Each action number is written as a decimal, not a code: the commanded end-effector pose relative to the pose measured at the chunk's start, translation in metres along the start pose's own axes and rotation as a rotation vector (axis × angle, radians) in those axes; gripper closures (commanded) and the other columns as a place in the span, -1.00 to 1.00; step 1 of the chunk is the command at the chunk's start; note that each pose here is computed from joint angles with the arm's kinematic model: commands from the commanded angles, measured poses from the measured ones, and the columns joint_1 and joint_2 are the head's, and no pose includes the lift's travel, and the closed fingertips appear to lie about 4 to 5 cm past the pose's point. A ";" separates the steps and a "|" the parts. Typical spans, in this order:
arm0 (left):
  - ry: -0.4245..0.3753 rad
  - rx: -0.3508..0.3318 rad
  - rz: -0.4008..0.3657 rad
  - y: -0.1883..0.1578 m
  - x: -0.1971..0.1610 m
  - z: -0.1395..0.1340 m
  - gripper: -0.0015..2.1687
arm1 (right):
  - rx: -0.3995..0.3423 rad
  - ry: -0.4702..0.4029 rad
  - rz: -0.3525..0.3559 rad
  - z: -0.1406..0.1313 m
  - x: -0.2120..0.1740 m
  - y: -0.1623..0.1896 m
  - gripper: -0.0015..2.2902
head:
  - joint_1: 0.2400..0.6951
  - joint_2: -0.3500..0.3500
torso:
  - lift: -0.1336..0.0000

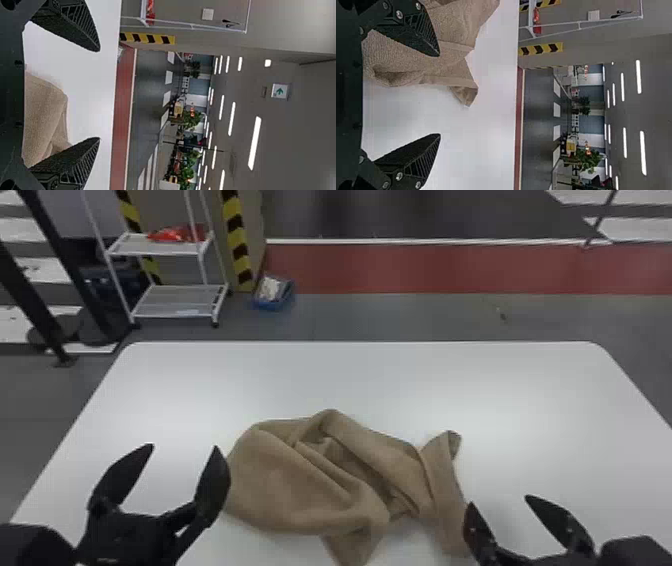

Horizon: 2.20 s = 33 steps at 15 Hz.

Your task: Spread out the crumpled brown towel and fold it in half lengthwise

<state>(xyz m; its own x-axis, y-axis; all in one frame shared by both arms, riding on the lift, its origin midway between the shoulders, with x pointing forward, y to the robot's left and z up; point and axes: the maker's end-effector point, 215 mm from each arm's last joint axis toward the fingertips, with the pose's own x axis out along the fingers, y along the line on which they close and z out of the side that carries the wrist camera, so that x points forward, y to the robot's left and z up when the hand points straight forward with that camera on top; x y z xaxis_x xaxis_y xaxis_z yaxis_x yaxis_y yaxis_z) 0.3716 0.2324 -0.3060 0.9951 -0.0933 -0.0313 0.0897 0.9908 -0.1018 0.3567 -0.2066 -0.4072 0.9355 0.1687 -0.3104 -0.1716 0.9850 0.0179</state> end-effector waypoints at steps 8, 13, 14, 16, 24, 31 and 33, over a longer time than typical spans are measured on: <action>-0.003 0.001 0.001 0.001 0.001 0.000 -0.92 | -0.070 0.145 0.094 -0.036 0.016 0.068 -0.83 | 1.00 0.37 | -0.87; -0.003 0.002 0.002 0.001 0.003 0.000 -0.92 | -0.060 0.257 0.080 -0.063 0.013 0.061 -0.80 | 1.00 0.42 | -0.87; -0.001 0.002 0.002 0.002 0.003 -0.001 -0.92 | -0.065 0.270 0.077 -0.065 0.013 0.060 -0.68 | 1.00 0.42 | -0.87; 0.002 0.002 0.003 0.002 0.003 -0.002 -0.92 | -0.065 0.287 0.076 -0.069 0.012 0.059 -0.45 | 1.00 0.40 | -0.87; 0.002 0.002 -0.001 0.002 0.005 -0.004 -0.92 | -0.072 0.209 0.053 -0.042 0.013 0.051 0.47 | 1.00 0.39 | -0.87; 0.021 -0.012 -0.027 -0.009 0.006 -0.011 -0.92 | -0.134 0.044 -0.020 0.041 -0.001 -0.048 0.47 | 1.00 0.16 | -0.87; 0.043 -0.022 -0.051 -0.021 0.011 -0.018 -0.91 | -0.233 0.034 -0.079 0.056 -0.006 -0.078 0.47 | 1.00 -0.03 | -0.87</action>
<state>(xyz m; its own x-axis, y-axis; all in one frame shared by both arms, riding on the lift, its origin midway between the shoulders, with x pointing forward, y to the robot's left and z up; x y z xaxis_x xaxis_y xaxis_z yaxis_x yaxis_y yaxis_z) 0.3779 0.2181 -0.3187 0.9899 -0.1304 -0.0562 0.1231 0.9853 -0.1183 0.3778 -0.2582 -0.3656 0.9265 0.1387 -0.3498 -0.1990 0.9696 -0.1424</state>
